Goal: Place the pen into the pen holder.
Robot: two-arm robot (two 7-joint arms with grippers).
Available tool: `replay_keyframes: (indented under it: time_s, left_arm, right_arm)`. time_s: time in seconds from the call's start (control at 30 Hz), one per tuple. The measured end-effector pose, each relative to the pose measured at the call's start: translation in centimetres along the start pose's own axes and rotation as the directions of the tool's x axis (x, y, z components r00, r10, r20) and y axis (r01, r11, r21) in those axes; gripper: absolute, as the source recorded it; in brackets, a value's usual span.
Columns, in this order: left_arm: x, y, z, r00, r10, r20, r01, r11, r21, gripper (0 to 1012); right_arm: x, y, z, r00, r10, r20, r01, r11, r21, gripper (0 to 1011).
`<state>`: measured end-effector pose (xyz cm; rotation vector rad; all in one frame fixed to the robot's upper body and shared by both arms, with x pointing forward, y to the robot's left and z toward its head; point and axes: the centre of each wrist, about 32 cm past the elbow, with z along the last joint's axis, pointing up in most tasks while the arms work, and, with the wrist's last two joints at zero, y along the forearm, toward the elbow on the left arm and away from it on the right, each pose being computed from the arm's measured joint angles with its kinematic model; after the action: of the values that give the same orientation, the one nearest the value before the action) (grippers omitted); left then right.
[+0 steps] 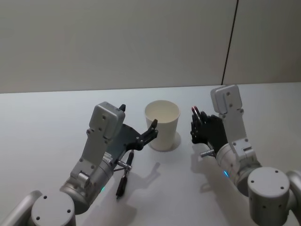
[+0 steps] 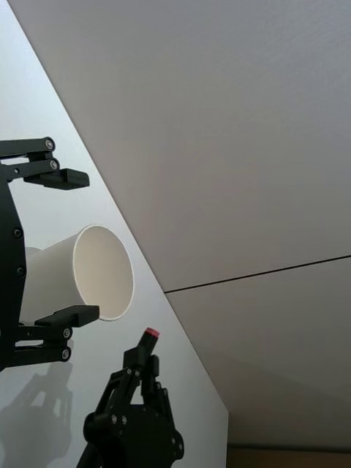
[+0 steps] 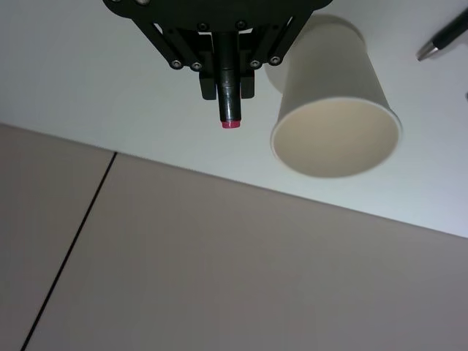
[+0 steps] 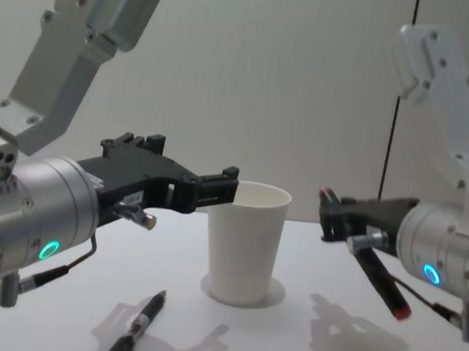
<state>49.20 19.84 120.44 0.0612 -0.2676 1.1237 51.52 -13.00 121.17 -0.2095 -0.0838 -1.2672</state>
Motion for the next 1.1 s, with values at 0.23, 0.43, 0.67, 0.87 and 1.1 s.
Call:
replay_keyframes:
  time_s: [0.23, 0.43, 0.67, 0.87, 1.1]
  left_arm:
    - [0.00, 0.00, 0.00, 1.0000, 0.000, 0.000, 0.000, 1.0000, 0.000, 1005]
    - [0.00, 0.00, 0.00, 1.0000, 0.000, 0.000, 0.000, 1.0000, 0.000, 1005]
    - [0.00, 0.00, 0.00, 1.0000, 0.000, 0.000, 0.000, 1.0000, 0.000, 1005]
    - [0.00, 0.00, 0.00, 1.0000, 0.000, 0.000, 0.000, 1.0000, 0.000, 1005]
    - [0.00, 0.00, 0.00, 1.0000, 0.000, 0.000, 0.000, 1.0000, 0.000, 1005]
  right_arm:
    - [0.2, 0.1, -0.2, 0.998, 0.044, 0.034, -0.048, 0.992, 0.118, 169]
    - [0.4, 0.4, -0.3, 0.993, 0.097, 0.070, -0.110, 0.969, 0.219, 169]
    - [0.6, 1.1, -0.4, 0.979, 0.163, 0.119, -0.194, 0.924, 0.330, 169]
    - [0.9, 2.1, -0.3, 0.961, 0.217, 0.172, -0.270, 0.868, 0.416, 169]
    - [1.3, 3.3, 0.0, 0.932, 0.266, 0.247, -0.358, 0.782, 0.510, 169]
